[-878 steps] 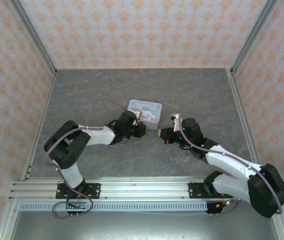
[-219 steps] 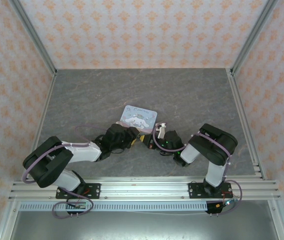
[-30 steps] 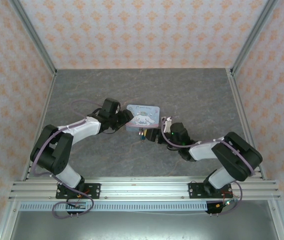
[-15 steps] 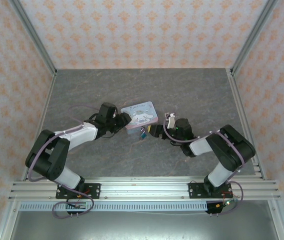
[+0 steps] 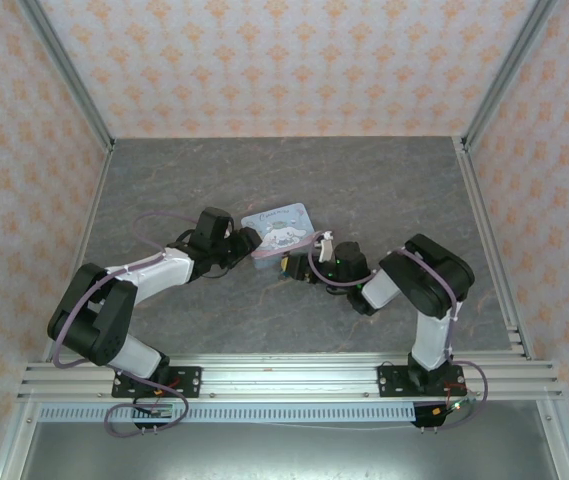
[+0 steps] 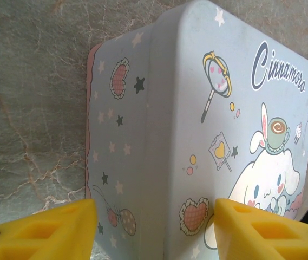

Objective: Unlock the padlock with the key

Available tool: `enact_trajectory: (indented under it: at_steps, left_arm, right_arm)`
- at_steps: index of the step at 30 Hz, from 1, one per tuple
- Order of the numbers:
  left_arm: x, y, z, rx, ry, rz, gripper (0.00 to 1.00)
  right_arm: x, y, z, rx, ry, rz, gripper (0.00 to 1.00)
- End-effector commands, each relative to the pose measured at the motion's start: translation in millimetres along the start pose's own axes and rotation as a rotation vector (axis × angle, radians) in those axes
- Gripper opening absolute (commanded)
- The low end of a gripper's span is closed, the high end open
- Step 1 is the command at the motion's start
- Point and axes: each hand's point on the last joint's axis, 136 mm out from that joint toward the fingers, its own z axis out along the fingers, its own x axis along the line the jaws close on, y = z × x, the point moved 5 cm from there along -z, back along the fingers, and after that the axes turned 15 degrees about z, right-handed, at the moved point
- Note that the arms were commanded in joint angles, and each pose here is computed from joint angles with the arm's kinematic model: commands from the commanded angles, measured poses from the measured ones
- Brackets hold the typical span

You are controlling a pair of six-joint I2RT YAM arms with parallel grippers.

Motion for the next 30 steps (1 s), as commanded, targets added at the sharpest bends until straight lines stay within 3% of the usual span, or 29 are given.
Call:
enact_trajectory:
  at_steps: [1,17,24,30]
  left_arm:
    - [22.7,-20.0,0.6,0.067,0.100,-0.022,0.57]
    - [22.9,-19.5,-0.1,0.064,0.104,-0.024,0.57]
    - [23.5,-20.1,-2.0,0.063,0.109,-0.021,0.57]
    - [25.1,-20.6,-5.1,0.059,0.122,-0.014,0.56]
  right_arm:
    - [12.3,4.1,6.2,-0.013,0.068,-0.010,0.58]
    - [7.0,0.0,7.9,0.012,0.049,0.002,0.25]
    - [4.6,1.8,7.9,-0.002,0.032,0.016,0.05]
    - [4.6,8.9,1.9,-0.055,0.028,0.041,0.00]
